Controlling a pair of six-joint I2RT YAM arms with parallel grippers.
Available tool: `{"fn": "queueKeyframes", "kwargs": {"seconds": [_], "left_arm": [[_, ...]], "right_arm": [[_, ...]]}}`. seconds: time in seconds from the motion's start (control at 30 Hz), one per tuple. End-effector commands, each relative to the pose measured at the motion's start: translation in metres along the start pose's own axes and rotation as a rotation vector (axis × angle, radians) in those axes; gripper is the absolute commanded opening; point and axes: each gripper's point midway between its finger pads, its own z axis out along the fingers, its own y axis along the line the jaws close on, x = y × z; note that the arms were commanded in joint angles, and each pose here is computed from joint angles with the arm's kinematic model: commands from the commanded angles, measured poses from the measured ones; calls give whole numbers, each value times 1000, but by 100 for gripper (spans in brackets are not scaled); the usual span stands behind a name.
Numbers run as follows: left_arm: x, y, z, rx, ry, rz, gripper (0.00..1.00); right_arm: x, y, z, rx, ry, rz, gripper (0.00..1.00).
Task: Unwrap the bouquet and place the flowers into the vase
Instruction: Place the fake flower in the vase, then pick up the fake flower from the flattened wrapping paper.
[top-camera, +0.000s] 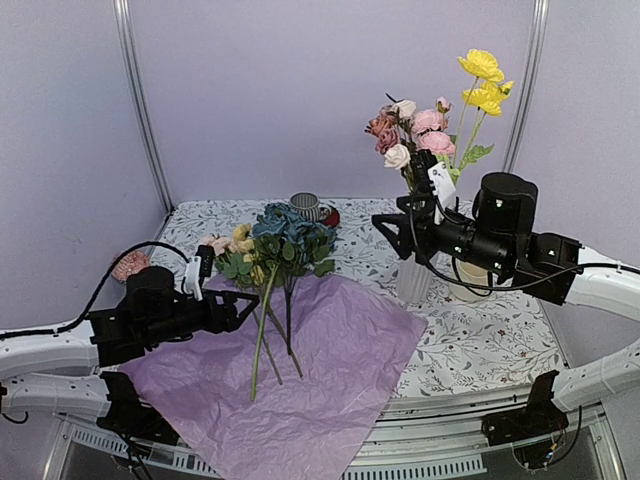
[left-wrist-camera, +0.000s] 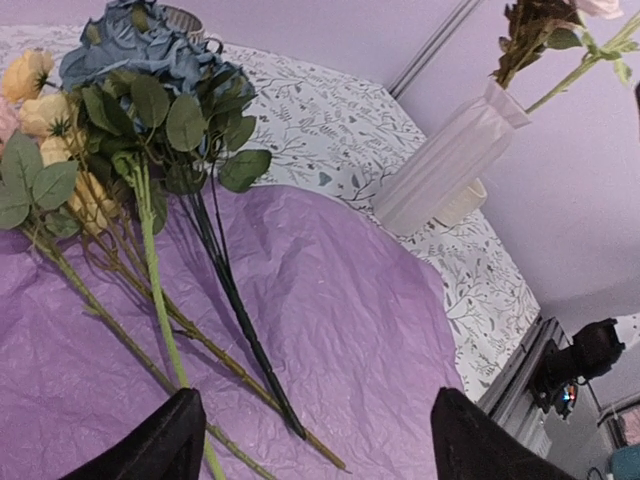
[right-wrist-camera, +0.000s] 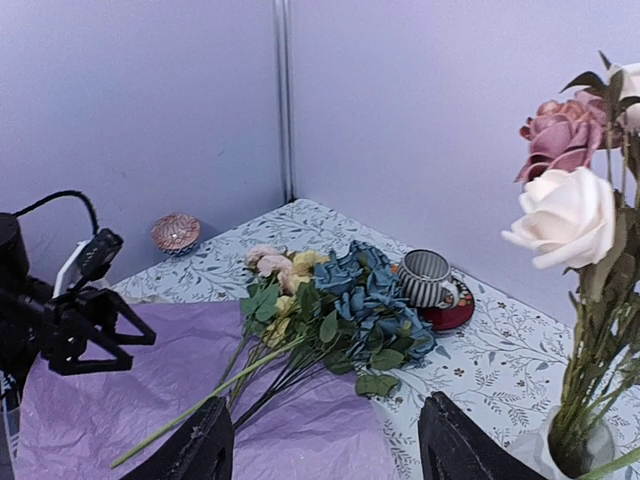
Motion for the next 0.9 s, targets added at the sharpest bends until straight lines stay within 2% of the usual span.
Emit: {"fn": "queueKeyframes", "kwargs": {"seconds": [0.0,0.13,0.33,0.53,0.87], "left_arm": [[9,26,9,-123,66,-48,74],[19,42,20,-178,126,-70,59],[26,48,43,-207,205,-43,45],[22,34,72,-141,232,-41,43],[39,44,126,-195,345,-42,38]], "right_arm": [[22,38,-2,-198,30,-45,65],[51,46,14,-237,85,-38,65],[89,53,35,-250,147,41,65],[121,53,54,-230,196,127,65],[139,52,64,-213,217,154,65]]}}
